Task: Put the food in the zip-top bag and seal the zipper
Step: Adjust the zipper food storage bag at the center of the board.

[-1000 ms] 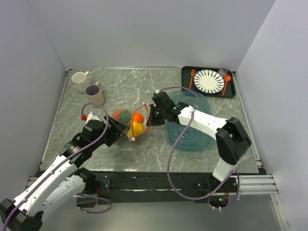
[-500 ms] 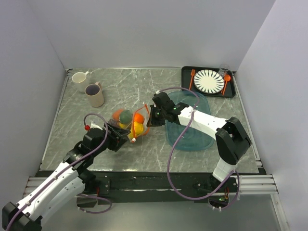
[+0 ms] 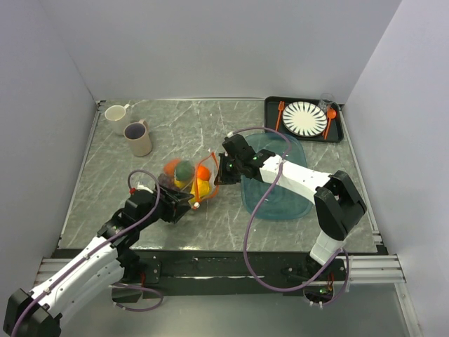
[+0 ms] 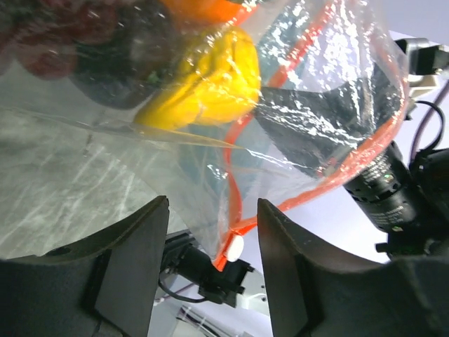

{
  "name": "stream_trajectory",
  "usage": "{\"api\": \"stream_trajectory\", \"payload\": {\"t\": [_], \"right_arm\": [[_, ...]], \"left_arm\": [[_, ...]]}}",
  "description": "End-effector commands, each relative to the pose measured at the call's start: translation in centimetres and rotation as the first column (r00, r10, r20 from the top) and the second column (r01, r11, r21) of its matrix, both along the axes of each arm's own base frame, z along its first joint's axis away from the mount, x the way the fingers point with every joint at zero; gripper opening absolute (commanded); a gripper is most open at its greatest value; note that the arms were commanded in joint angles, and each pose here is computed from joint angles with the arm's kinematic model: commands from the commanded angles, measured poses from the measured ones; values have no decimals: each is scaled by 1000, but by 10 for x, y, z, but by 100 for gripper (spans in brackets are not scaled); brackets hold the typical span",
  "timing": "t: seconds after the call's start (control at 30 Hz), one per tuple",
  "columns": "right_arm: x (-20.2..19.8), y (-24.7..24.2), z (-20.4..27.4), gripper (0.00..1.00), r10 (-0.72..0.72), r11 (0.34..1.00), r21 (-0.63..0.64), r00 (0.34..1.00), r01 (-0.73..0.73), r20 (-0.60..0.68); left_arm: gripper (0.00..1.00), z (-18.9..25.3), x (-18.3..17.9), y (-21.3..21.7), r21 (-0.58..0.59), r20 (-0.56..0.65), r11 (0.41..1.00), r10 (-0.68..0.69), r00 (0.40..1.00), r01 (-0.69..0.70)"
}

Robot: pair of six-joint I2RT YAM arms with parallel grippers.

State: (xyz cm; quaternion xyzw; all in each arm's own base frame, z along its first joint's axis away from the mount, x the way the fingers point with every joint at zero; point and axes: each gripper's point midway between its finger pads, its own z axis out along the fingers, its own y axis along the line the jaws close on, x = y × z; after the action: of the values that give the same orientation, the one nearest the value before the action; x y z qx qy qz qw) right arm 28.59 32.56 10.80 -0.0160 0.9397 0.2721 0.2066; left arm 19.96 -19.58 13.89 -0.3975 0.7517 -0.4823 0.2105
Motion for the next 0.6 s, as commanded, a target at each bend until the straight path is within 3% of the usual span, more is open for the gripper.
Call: {"api": "stream_trajectory", "payload": {"t": [0.0,0.17,0.57], "right_arm": [[8,0,24,0,-17,999,37,998,15,55],[8,0,23,0,-16,999,32,999,15,52],[6,2,25,0,-5,999,44,999,3,52]], "left_arm": [[56,17,3,-7,-81,40,997,-4,999,7],[52,17,3,-8,-128,46,992,1,999,5],[18,20,5,-11,-108,56,994,-15,998,21]]}}
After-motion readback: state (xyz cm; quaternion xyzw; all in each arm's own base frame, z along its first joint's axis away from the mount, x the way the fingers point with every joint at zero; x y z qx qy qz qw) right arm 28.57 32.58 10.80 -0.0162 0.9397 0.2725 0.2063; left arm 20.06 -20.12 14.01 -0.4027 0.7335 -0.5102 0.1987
